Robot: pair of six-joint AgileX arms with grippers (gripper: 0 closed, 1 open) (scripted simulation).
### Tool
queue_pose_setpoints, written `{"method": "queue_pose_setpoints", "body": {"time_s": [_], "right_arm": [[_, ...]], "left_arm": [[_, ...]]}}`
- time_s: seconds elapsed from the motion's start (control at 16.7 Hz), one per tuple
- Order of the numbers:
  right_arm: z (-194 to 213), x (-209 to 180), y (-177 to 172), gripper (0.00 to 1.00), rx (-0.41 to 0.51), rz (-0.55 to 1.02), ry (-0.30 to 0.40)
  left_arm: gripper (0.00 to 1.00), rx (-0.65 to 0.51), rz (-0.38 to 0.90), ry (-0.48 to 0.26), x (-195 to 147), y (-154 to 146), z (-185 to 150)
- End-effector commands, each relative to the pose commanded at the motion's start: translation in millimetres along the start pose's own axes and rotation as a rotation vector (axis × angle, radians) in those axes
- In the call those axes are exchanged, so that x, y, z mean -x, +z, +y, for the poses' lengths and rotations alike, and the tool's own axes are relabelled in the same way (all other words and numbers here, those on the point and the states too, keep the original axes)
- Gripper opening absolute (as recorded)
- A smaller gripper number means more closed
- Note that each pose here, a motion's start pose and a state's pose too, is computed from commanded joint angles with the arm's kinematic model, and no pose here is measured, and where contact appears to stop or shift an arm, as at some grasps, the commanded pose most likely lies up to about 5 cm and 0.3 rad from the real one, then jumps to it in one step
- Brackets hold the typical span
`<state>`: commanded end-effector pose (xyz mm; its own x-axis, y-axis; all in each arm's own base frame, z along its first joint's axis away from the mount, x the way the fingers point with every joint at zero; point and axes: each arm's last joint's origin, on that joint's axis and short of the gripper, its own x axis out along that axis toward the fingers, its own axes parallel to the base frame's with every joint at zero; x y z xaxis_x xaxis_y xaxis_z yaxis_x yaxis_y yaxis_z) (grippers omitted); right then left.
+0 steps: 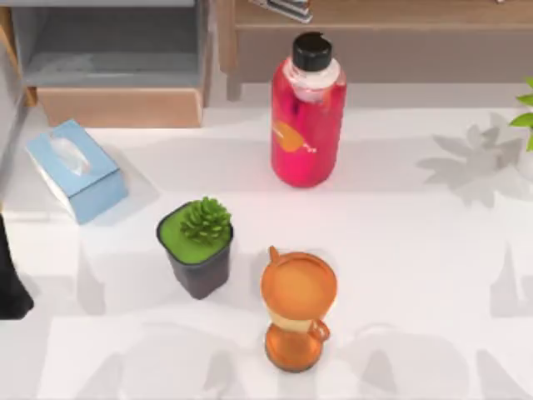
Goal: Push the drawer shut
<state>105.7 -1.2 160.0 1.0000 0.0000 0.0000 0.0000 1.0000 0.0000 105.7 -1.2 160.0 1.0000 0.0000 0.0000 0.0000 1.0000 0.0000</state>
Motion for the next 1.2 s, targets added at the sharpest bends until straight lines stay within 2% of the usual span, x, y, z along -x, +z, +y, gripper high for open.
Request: {"method": "queue_pose_setpoints", "body": {"time_s": [0.24, 0.42, 0.6, 0.78, 0.9, 1.02, 1.2], "right_arm": [[0, 0, 0, 1.00, 0.000, 0.000, 0.000], [0, 0, 0, 1.00, 0.000, 0.000, 0.000], [0, 0, 0, 1.00, 0.000, 0.000, 0.000], [0, 0, 0, 1.00, 0.000, 0.000, 0.000], [0, 0, 0, 1.00, 0.000, 0.000, 0.000], [0, 0, 0, 1.00, 0.000, 0.000, 0.000], [0, 0, 0, 1.00, 0.000, 0.000, 0.000]], "left_arm": [[1.00, 0.000, -0.018, 0.032, 0, 9, 1], [1.00, 0.007, -0.065, 0.073, -3, 43, -2], [1.00, 0.010, -0.050, 0.034, -20, 79, -14], [1.00, -0.005, 0.034, -0.046, -52, 96, -35], [1.00, -0.011, 0.044, -0.072, -70, 108, -50], [1.00, -0.008, 0.028, -0.067, -86, 124, -64], [1.00, -0.004, 0.012, -0.018, -102, 137, -75]]}}
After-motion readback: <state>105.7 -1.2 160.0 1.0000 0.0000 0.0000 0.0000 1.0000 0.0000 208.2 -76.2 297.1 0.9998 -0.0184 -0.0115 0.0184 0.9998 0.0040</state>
